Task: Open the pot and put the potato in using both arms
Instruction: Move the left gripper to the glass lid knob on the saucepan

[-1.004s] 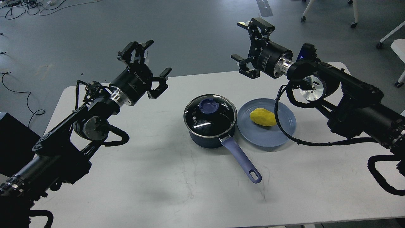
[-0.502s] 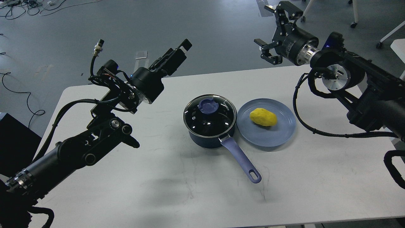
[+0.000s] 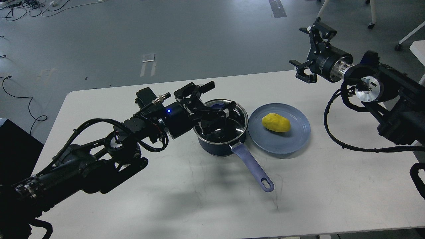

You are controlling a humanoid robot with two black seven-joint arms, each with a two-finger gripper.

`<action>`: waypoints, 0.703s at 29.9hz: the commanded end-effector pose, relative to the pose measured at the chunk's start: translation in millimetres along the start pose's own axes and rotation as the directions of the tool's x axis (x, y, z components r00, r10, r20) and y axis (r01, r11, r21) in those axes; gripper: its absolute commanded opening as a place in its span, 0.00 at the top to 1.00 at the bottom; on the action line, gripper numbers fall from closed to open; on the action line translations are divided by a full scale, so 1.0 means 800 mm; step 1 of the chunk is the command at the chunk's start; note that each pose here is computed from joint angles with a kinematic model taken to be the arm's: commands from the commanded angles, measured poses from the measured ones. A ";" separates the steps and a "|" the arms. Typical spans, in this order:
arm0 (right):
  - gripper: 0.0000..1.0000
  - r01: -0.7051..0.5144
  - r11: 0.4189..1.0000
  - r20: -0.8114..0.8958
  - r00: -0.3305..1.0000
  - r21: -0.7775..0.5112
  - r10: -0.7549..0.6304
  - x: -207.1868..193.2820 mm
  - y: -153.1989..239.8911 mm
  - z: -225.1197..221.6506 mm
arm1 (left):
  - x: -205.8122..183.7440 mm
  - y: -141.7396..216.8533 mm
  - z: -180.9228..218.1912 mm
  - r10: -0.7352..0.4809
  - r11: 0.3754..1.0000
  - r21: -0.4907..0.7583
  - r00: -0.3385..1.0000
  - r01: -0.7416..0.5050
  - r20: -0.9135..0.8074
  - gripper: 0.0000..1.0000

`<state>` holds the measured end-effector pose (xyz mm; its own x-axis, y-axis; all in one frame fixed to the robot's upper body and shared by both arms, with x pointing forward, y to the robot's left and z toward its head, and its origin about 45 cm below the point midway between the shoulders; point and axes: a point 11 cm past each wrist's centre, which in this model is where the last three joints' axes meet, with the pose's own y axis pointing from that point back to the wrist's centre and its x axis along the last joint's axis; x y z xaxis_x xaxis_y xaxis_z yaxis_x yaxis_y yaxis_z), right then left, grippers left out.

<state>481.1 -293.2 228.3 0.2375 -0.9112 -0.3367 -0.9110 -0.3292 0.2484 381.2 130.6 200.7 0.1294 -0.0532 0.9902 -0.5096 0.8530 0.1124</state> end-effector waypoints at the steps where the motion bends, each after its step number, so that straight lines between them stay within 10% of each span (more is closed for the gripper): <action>1: 0.00 -0.026 1.000 -0.013 1.000 0.004 0.026 0.016 0.007 -0.007 | -0.014 -0.006 -0.003 -0.048 0.999 0.003 0.999 0.048 0.013 0.02; 21: 0.00 -0.080 0.996 -0.051 0.995 0.026 0.081 0.049 0.028 -0.032 | -0.033 -0.020 -0.014 -0.081 0.995 0.053 0.996 0.082 -0.024 0.02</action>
<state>478.9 -342.1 243.5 0.1809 -0.9457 -0.2701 -0.9348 -0.2507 0.2515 394.9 125.0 174.0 0.1887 -0.1070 0.9762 -0.5391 0.8196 0.1940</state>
